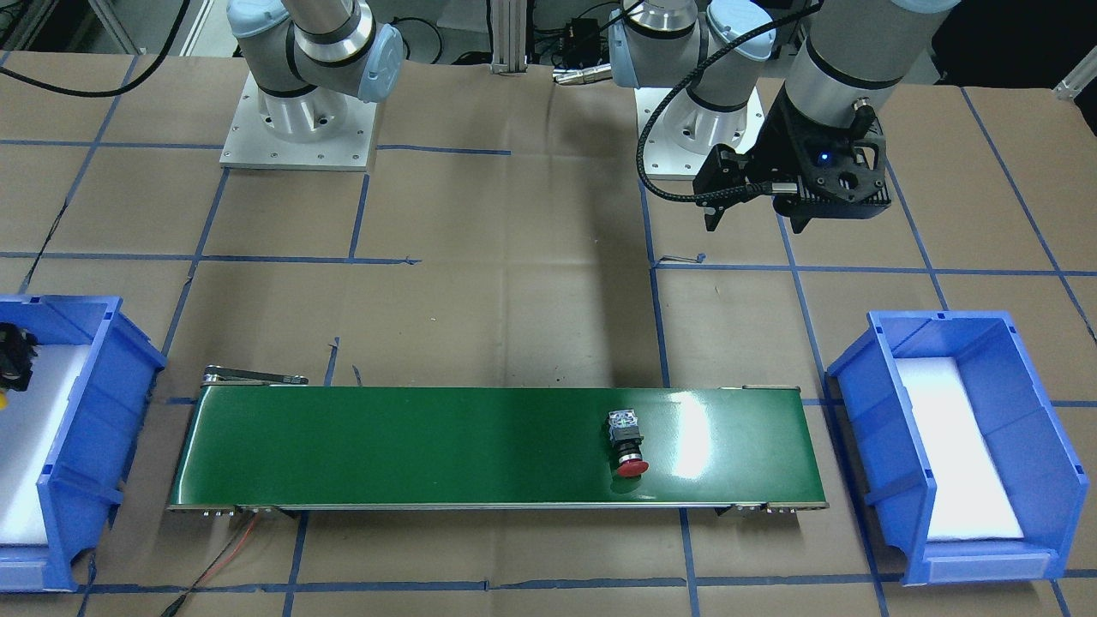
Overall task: Transport two buttons from left to right
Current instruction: 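Lift the yellow button with the right gripper and carry it to the far bin, then release the yellow button into the bin and raise the right gripper, then move the right gripper over the red button on the belt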
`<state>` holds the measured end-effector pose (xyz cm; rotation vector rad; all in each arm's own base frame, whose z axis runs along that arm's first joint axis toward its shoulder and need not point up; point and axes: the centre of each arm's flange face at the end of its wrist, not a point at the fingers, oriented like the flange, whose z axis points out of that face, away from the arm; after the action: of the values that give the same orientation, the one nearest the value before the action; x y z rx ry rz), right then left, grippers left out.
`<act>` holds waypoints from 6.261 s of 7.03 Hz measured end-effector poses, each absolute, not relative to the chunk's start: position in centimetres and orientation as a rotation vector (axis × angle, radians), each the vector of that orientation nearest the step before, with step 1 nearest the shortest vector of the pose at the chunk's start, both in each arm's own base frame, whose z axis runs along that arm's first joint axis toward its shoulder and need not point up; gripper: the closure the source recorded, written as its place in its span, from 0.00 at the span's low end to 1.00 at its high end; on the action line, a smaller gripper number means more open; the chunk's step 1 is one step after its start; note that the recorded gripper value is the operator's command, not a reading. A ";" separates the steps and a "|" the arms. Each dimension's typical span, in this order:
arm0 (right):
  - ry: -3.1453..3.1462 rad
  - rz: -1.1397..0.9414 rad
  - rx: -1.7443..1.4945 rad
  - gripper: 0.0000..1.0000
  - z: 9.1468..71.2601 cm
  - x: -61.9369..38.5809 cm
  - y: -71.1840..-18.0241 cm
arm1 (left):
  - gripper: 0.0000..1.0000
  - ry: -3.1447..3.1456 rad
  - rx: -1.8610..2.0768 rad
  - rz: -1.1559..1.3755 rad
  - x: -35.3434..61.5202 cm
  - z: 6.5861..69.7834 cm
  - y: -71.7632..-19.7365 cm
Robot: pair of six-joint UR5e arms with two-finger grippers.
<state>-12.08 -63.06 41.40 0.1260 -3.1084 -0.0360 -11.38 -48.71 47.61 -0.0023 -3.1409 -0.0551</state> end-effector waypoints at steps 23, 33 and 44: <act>-3.026 -0.011 0.132 0.01 34.7 -19.4 -60.3 | 0.00 -3.135 -0.174 -0.031 -10.9 47.9 -48.9; -3.043 0.093 0.073 0.00 46.7 12.9 -59.7 | 0.00 -3.135 -0.172 -0.027 -10.9 48.0 -48.9; -3.136 -0.084 0.053 0.01 35.4 18.0 -64.0 | 0.00 -3.145 -0.100 -0.030 -10.8 48.4 -48.9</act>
<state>18.03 -63.97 35.36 0.0534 -3.1358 -0.0841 -10.82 -48.88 48.41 -0.1002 -3.1449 -0.0298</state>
